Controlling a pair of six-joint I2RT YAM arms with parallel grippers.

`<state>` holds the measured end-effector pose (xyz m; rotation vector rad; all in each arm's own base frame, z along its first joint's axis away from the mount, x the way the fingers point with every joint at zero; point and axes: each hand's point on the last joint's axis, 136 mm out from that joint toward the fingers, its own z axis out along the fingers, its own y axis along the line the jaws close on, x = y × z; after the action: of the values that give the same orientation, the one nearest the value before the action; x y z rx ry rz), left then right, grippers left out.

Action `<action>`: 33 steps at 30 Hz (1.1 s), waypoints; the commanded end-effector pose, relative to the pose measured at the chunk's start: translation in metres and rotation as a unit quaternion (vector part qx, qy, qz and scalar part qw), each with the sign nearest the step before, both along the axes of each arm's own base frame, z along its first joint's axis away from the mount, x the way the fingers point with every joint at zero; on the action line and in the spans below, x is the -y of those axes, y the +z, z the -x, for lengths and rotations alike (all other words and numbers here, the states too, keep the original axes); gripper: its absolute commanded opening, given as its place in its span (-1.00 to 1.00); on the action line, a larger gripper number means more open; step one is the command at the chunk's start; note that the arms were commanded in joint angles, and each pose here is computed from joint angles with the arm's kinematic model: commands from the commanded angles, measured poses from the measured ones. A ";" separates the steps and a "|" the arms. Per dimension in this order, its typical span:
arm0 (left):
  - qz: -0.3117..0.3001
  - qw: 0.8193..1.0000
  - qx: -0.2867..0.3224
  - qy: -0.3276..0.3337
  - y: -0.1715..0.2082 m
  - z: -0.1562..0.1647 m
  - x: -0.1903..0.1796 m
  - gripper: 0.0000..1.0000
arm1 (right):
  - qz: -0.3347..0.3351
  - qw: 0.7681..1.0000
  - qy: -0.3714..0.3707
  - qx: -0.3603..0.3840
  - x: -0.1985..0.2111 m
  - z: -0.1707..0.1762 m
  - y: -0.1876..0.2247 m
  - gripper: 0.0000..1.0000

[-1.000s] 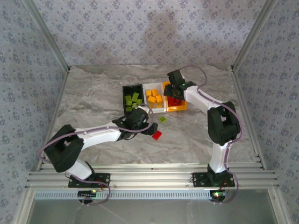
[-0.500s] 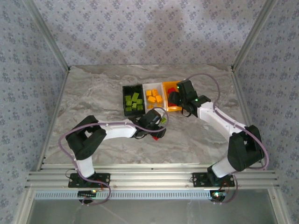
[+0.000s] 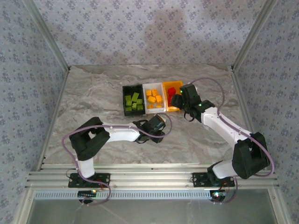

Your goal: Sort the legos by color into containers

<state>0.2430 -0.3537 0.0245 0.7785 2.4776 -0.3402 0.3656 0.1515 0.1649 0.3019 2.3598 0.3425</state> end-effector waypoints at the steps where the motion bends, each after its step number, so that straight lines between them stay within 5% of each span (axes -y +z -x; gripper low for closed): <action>1: -0.018 1.000 -0.002 -0.013 -0.009 0.008 -0.002 -0.21 | -0.002 1.000 -0.020 0.002 0.007 0.004 0.000 0.36; 9: 0.010 0.999 0.038 0.003 0.029 0.002 -0.010 -0.40 | -0.001 1.000 -0.027 -0.005 0.011 0.009 -0.007 0.35; 16: 0.089 0.992 0.077 0.048 0.100 -0.051 -0.015 -0.43 | 0.000 0.999 -0.032 -0.021 0.016 0.021 -0.023 0.35; 25: 0.166 0.979 0.107 0.041 0.159 -0.128 0.046 -0.44 | 0.011 0.997 -0.054 -0.055 0.033 0.047 -0.053 0.35; 33: 0.205 0.970 0.111 0.062 0.157 -0.191 0.085 -0.42 | 0.014 0.996 -0.045 -0.077 0.037 0.065 -0.067 0.35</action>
<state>0.4178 -0.4313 0.1745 0.4860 2.1488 -0.6130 0.3081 0.1179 0.0972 0.4180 2.4827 0.2511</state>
